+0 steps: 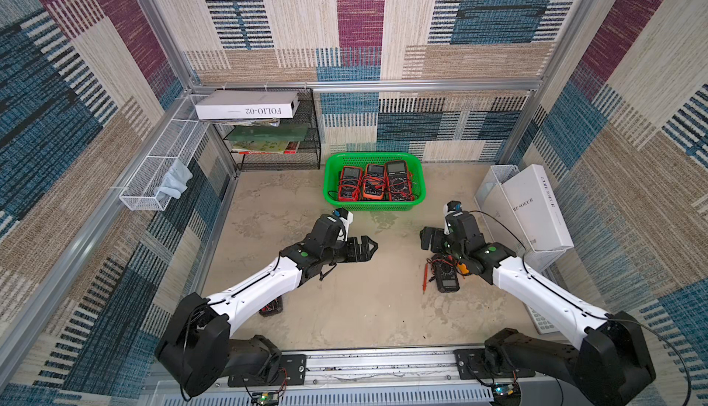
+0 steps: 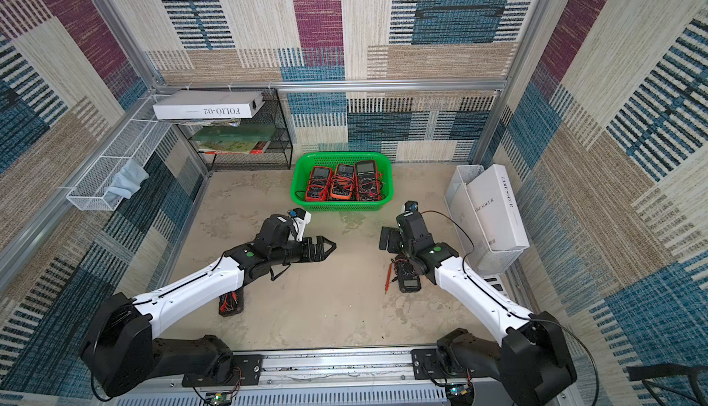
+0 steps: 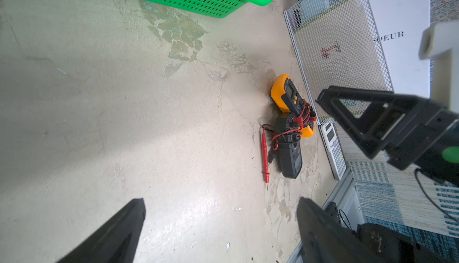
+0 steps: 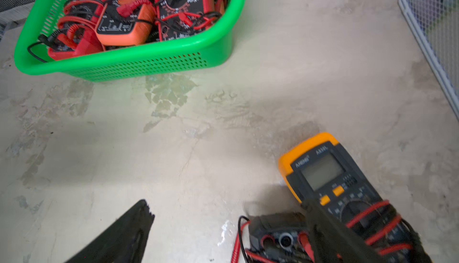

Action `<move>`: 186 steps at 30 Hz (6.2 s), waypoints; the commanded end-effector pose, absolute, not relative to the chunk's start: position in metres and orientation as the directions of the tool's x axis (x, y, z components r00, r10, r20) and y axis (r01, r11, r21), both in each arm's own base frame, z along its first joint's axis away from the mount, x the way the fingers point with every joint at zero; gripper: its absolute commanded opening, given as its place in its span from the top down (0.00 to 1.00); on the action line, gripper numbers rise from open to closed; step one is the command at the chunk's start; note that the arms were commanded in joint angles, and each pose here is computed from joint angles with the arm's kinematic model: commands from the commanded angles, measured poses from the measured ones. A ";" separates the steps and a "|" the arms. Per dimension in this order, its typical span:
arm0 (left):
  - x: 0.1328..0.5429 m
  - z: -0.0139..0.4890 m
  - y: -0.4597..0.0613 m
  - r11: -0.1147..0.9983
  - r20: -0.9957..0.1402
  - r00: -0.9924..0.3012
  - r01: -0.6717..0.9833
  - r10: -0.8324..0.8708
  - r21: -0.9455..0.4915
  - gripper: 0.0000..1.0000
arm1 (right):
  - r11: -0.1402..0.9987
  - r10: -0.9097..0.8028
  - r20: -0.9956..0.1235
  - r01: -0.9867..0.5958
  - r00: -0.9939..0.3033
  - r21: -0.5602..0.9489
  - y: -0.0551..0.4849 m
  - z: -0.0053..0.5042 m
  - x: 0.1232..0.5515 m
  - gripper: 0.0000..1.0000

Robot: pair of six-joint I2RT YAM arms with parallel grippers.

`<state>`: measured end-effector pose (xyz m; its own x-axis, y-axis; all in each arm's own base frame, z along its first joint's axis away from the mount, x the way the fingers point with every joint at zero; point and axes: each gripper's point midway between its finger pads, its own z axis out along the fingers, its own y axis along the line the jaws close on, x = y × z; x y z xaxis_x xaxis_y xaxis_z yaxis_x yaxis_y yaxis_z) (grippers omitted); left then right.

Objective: Put the multimeter into the basket
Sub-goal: Place the multimeter in the basket, then pick up the multimeter from the center of the board, then place the multimeter in the basket.

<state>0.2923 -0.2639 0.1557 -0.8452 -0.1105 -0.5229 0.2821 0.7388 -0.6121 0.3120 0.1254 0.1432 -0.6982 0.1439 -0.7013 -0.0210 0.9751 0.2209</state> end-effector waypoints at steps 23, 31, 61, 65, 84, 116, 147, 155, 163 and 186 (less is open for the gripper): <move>0.294 0.175 -0.284 0.676 -0.549 -0.827 0.337 -0.120 -0.656 0.00 | 0.970 0.223 -0.511 0.141 -0.830 0.196 0.090 0.051 0.239 0.00; 0.297 0.172 -0.288 0.672 -0.543 -0.831 0.334 -0.121 -0.660 0.00 | 0.972 0.205 -0.499 0.116 -0.842 0.204 0.096 0.044 0.241 0.00; 0.304 0.176 -0.277 0.717 -0.568 -0.808 0.304 -0.155 -0.628 0.00 | 0.967 0.154 -0.509 0.023 -0.847 0.254 0.120 0.049 0.247 0.39; 0.305 0.179 -0.269 0.743 -0.581 -0.797 0.285 -0.168 -0.606 0.00 | 0.964 0.143 -0.521 0.000 -0.841 0.265 0.130 0.058 0.251 0.40; 0.321 0.186 -0.224 0.824 -0.611 -0.756 0.178 -0.235 -0.538 0.00 | 0.949 0.074 -0.618 -0.135 -0.783 0.284 0.177 0.121 0.283 0.40; 0.342 0.198 -0.201 0.779 -0.568 -0.780 0.177 -0.262 -0.602 0.00 | 0.949 0.104 -0.792 -0.177 -0.602 0.259 0.206 0.243 0.419 0.40; 0.345 0.199 -0.200 0.755 -0.543 -0.789 0.162 -0.288 -0.636 0.00 | 0.979 0.028 -0.679 -0.116 -0.734 0.167 0.205 0.150 0.524 0.35; 0.344 0.199 -0.201 0.749 -0.540 -0.790 0.162 -0.292 -0.643 0.00 | 0.985 0.023 -0.662 -0.097 -0.749 0.144 0.201 0.140 0.526 0.00; 0.343 0.197 -0.202 0.742 -0.533 -0.793 0.160 -0.297 -0.651 0.00 | 0.984 0.028 -0.676 -0.100 -0.736 0.150 0.198 0.156 0.515 0.01; 0.327 0.208 -0.213 0.676 -0.514 -0.803 0.201 -0.302 -0.709 0.00 | 0.964 0.258 -0.633 0.157 -0.730 0.213 0.078 0.119 0.416 0.00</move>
